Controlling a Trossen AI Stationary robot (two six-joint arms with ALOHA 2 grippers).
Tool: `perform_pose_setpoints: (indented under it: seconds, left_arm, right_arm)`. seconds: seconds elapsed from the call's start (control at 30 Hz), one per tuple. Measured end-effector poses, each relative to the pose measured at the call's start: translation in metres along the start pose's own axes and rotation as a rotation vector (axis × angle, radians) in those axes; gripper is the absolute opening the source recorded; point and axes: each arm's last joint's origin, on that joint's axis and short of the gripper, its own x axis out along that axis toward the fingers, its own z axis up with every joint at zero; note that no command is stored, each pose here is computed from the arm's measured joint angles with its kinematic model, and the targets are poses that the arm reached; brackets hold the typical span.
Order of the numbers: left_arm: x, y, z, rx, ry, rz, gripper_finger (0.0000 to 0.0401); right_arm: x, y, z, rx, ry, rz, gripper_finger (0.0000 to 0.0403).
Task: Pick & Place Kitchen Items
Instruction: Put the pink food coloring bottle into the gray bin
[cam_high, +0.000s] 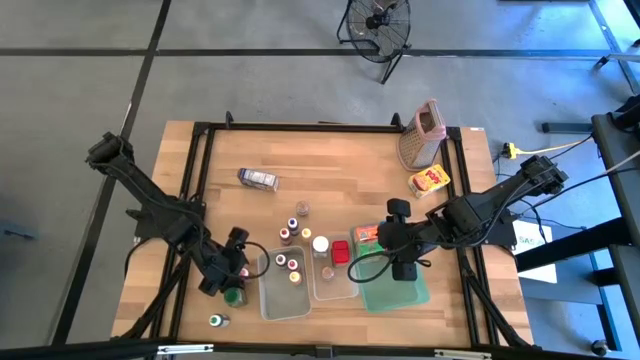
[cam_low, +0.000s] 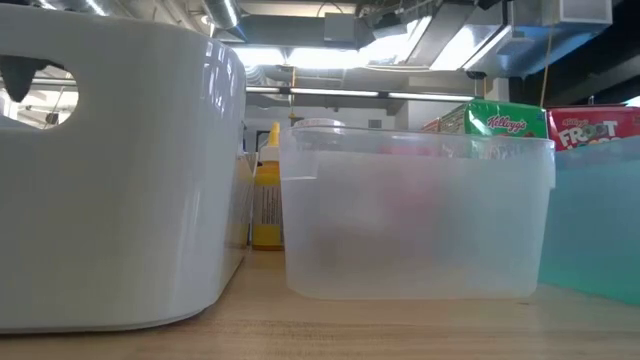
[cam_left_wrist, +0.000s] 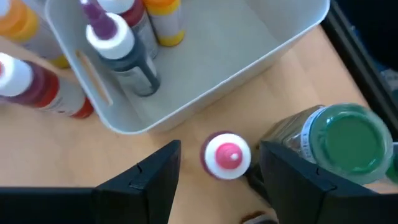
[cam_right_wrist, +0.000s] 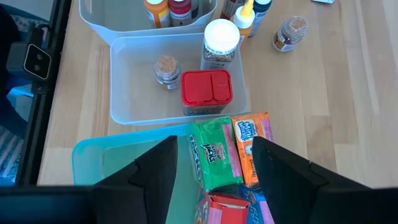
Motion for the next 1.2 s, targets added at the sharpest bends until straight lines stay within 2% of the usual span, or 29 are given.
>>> perform_pose_setpoints:
  seconds: [0.47,0.77,1.2]
  left_arm:
    - [0.0000,-0.0016,0.0004,0.023,-0.012,-0.013,0.0212]
    - [-0.0015,-0.0077,-0.0012,0.055,-0.034,0.030,0.0212]
    - [0.0024,-0.0078,-0.0056,0.061,-0.027,0.035,0.0212]
  right_arm:
    - [0.0000,0.0001,0.0020,0.004,-0.026,-0.011,0.0210]
    - [-0.0001,0.0004,0.0029,0.007,-0.034,-0.007,0.0210]
    - [-0.0001,0.0009,0.0043,0.007,-0.049,-0.001,0.0210]
